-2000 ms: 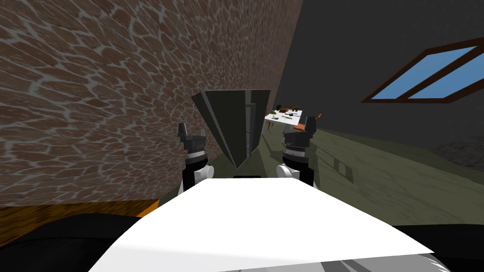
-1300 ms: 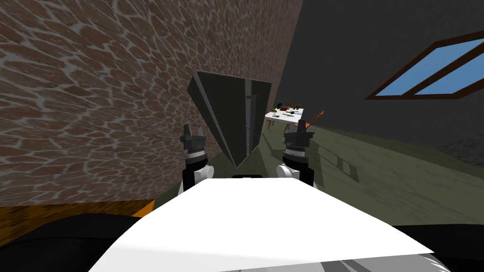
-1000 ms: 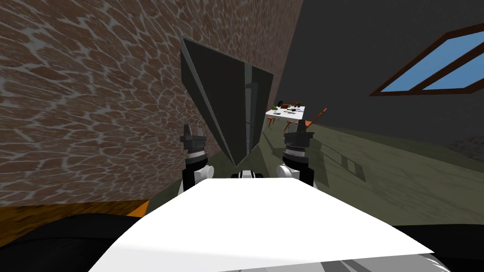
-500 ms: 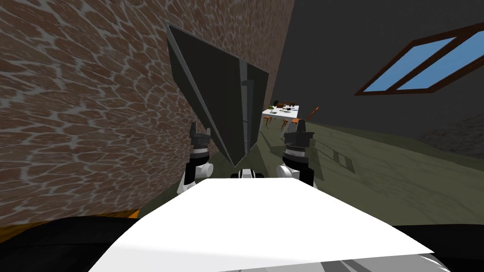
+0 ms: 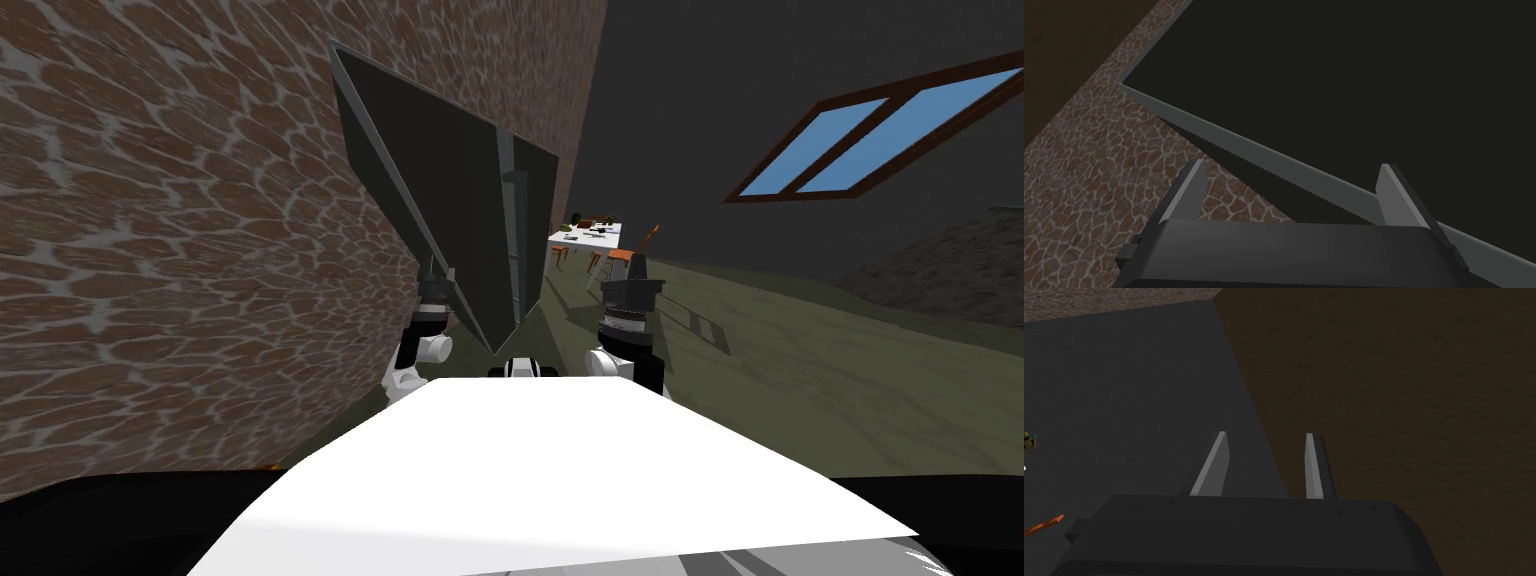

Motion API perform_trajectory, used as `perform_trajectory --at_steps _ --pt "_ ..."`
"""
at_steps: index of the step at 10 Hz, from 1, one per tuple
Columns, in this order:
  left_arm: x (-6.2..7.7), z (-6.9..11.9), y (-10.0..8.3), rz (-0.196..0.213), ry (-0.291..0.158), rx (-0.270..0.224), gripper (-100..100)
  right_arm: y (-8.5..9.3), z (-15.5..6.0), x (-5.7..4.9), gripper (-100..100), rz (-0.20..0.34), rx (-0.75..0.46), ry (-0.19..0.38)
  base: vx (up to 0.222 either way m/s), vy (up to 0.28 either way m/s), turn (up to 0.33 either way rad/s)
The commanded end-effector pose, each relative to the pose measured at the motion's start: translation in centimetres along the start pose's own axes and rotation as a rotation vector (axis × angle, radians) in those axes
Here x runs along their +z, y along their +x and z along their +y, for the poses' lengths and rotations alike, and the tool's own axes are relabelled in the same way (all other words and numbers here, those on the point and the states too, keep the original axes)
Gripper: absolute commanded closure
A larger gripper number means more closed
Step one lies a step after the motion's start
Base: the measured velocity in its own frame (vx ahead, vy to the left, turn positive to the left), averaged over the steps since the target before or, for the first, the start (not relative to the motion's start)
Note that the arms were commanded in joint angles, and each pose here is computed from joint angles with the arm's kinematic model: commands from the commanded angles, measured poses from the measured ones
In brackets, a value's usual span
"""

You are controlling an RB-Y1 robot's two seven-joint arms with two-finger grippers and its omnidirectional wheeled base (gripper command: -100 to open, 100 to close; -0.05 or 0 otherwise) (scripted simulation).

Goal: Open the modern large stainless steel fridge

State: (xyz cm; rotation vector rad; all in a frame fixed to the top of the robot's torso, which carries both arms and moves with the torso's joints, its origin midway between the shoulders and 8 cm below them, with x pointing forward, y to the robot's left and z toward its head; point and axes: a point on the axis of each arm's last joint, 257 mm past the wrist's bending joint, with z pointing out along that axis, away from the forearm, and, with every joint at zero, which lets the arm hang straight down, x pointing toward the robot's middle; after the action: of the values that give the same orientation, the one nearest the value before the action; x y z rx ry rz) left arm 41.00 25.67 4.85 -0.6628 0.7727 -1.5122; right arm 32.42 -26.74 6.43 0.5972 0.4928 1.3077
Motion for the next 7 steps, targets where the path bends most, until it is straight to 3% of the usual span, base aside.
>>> perform_trajectory --at_steps 1,2,3,4,5,6,7 --pt "1.6 2.0 0.4 0.043 -0.054 -0.019 -100 0.0 0.0 0.0 0 0.0 0.0 0.0 -0.005 -0.002 -0.144" --pt "2.0 1.7 0.5 0.047 -0.044 -0.02 -100 0.0 0.0 0.0 0 0.0 0.0 0.0 -0.004 0.001 -0.063" --pt "2.7 3.2 0.6 0.068 -0.086 -0.029 -100 0.0 0.0 0.0 0 0.0 0.0 0.0 -0.005 -0.002 -0.132" --pt "3.2 2.8 0.8 0.072 -0.073 -0.03 -100 0.0 0.0 0.0 0 0.0 0.0 0.0 -0.004 0.001 -0.078" --pt "3.9 4.3 0.7 0.092 -0.12 -0.038 -100 0.0 0.0 0.0 0 0.0 0.0 0.0 -0.005 -0.002 -0.134" --pt "4.5 3.8 1.0 0.097 -0.104 -0.039 -100 0.0 0.0 0.0 0 0.0 0.0 0.0 -0.004 0.0 -0.093" --pt "5.2 5.3 0.9 0.115 -0.152 -0.043 -100 0.0 0.0 0.0 0 0.0 0.0 0.0 -0.005 -0.002 -0.173"
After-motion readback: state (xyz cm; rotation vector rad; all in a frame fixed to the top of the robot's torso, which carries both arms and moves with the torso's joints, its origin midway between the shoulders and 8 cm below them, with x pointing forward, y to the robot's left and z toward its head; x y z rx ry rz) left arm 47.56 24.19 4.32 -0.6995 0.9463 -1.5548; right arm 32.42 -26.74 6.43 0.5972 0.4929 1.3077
